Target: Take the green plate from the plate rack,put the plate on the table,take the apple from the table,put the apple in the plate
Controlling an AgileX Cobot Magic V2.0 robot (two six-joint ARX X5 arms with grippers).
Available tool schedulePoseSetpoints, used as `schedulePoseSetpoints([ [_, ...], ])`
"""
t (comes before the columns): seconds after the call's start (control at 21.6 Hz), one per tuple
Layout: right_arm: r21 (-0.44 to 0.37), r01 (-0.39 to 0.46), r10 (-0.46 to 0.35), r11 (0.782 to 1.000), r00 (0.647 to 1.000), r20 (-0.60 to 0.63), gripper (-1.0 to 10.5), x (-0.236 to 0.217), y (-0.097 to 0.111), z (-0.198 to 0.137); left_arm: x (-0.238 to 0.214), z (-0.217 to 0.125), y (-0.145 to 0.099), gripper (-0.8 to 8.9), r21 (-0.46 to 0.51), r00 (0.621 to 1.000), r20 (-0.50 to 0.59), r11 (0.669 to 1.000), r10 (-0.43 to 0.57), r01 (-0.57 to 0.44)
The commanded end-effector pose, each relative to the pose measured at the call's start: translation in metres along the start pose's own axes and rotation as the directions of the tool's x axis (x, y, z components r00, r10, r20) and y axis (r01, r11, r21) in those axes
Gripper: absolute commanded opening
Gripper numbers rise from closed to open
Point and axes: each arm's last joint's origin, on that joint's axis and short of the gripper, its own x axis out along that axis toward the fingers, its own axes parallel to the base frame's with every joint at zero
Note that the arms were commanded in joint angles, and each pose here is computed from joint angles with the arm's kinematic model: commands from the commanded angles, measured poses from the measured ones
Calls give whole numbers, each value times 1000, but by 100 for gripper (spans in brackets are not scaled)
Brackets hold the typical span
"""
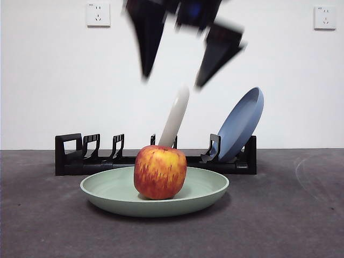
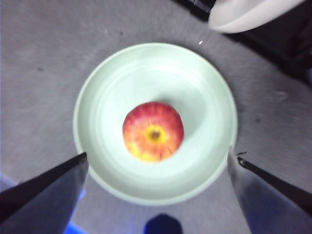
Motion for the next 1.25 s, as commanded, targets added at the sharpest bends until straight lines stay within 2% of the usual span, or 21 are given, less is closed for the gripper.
schedulePoseSetpoints([
  [0.05,-12,-4,4,1000,998,58,476,-41,-4,-11,1,2,1,313,-5,999,30,999,45,-44],
  [0.23,-10,-14,15,1000,992,124,475,-90,-11,-34,5,4,1,313,-5,993,43,994,109,-108],
  [0.46,-7,-27,28,1000,986,164,473,-128,-17,-70,15,11,-2,313,36,990,70,991,124,-127],
  [0.6,3,-32,30,999,983,181,473,-135,-22,-92,25,13,-3,313,41,990,82,992,119,-122],
  [0.79,78,-40,27,996,987,159,473,-121,-27,-131,69,-8,4,312,46,976,-57,977,209,-206],
  [0.97,102,-40,24,994,989,145,467,-102,-29,-151,107,-28,9,310,16,972,-110,978,206,-206],
  [1.02,102,-40,24,994,989,145,441,-101,-30,-152,111,-30,9,307,14,973,-112,980,200,-200],
  [1.06,101,-39,24,994,989,143,336,-100,-30,-152,113,-30,9,226,15,973,-111,980,200,-200],
  [1.11,97,-38,24,995,989,144,155,-100,-30,-152,114,-30,9,28,18,973,-112,980,200,-200],
  [1.16,81,-36,24,996,989,145,-28,-100,-29,-152,114,-30,8,-6,21,974,-110,980,197,-196],
  [1.25,76,-35,24,997,990,141,-12,-100,-30,-152,114,-30,8,-9,26,975,-112,982,190,-188],
])
